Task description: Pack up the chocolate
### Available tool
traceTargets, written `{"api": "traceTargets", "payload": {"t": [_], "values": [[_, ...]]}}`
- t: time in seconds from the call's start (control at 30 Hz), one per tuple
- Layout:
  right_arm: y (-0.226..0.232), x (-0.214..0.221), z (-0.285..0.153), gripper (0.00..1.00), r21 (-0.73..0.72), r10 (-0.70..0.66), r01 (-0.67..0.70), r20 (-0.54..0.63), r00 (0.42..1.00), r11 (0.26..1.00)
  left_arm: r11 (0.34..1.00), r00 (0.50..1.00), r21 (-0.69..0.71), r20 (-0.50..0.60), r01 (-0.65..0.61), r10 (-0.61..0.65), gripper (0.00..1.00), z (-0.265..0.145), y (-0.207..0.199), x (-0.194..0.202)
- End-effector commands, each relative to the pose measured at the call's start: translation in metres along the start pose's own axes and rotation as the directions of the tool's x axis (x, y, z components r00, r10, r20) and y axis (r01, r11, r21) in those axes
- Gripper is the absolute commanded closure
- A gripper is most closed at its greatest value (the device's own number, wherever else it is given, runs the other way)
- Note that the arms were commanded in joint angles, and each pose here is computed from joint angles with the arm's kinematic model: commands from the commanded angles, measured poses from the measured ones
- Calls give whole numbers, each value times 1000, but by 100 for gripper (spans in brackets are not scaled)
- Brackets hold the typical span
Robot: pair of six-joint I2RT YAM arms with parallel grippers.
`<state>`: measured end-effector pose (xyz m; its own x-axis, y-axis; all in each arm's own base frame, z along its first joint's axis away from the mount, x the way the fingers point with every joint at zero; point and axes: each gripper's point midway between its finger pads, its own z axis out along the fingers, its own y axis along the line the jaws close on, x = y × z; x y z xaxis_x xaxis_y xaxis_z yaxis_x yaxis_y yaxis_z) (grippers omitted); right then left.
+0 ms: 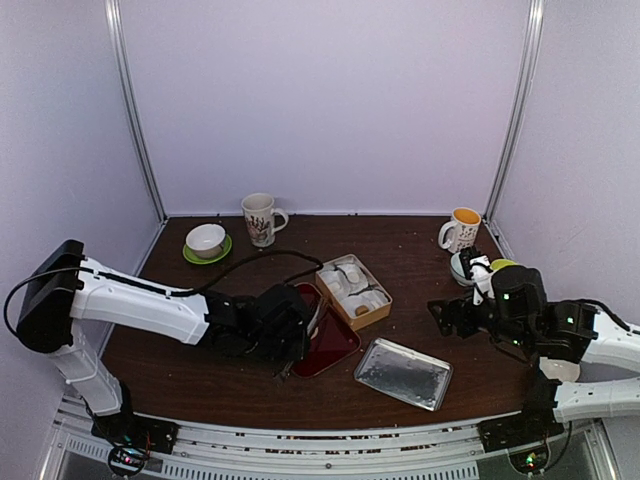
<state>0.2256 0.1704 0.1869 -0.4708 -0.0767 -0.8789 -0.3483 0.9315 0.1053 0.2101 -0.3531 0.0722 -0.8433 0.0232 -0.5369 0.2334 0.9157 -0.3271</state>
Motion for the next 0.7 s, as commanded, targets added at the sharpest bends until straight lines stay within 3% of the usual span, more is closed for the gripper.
{"api": "traceTargets", "payload": {"t": [0.0,0.23,0.43,0.67], "values": [[2,-12,-2,9,-6,2,-2,22,1000,1000,996,998,57,-5,64,-63,53,10,-8,2],[4,-7,1,9,-14,6,-6,4,1000,1000,996,997,55,-4,76,-76,31,10,-3,5],[6,-3,3,9,-19,3,-3,-14,1000,1000,999,997,27,61,36,-38,17,-9,6,-10],[11,1,8,9,-35,0,-1,-36,999,999,994,993,-38,61,101,-99,22,-26,51,-6]]}}
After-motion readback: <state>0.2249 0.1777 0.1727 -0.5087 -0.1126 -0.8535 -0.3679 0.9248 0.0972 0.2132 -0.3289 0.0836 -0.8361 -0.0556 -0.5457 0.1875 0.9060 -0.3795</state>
